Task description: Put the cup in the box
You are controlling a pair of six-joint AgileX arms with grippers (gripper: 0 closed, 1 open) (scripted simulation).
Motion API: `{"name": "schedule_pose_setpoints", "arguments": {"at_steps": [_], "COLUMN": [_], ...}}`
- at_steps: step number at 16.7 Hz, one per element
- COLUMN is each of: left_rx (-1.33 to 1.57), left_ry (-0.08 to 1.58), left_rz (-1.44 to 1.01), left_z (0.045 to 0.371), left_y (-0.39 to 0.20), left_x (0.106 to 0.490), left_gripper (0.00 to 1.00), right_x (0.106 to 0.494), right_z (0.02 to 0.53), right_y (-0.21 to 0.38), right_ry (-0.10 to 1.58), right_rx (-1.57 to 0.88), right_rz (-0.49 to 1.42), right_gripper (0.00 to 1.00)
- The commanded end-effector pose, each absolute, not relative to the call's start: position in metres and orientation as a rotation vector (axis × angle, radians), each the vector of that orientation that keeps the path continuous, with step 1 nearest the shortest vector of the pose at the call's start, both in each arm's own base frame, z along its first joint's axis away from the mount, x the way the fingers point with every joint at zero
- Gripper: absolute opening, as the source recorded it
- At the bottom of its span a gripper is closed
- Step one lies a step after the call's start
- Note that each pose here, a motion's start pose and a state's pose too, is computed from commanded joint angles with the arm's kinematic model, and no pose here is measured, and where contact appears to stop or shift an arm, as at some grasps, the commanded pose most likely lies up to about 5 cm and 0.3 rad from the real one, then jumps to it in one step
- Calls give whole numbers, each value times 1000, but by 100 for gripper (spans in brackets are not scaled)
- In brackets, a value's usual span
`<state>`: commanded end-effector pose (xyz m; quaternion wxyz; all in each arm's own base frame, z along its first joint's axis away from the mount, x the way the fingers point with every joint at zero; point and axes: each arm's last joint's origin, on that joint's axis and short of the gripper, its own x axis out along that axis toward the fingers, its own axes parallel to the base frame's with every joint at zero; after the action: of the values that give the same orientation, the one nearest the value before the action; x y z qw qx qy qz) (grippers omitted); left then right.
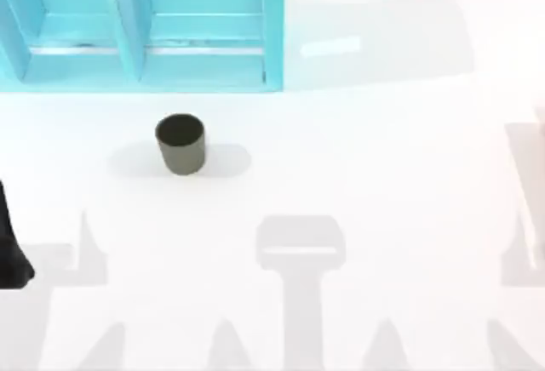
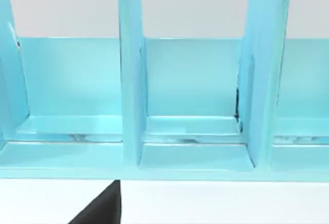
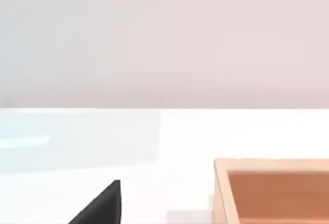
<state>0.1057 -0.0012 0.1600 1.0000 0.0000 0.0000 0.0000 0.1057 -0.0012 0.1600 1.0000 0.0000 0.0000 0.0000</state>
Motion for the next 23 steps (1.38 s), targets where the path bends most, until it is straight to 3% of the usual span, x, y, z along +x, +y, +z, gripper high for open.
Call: {"name": "schedule_pose_setpoints", "arguments": {"at_steps": [6,12,18,23], "left_rx": [0,0,0,0], "left_ry": [0,0,0,0], "left_rz": [0,0,0,0], "left_z": [160,160,160,160], "left_y": [-1,-1,-1,-1], "left_x": [106,106,106,106], "left_gripper": [100,100,100,100], "right_x": [107,128,198,267], "right_z": [180,278,393,440], "right_y": [3,24,87,182], "right_ry": [48,190,360,498], "right_rx": [26,108,192,251], "right_rz": [20,75,130,165], "right_gripper": [100,100,100,100]}}
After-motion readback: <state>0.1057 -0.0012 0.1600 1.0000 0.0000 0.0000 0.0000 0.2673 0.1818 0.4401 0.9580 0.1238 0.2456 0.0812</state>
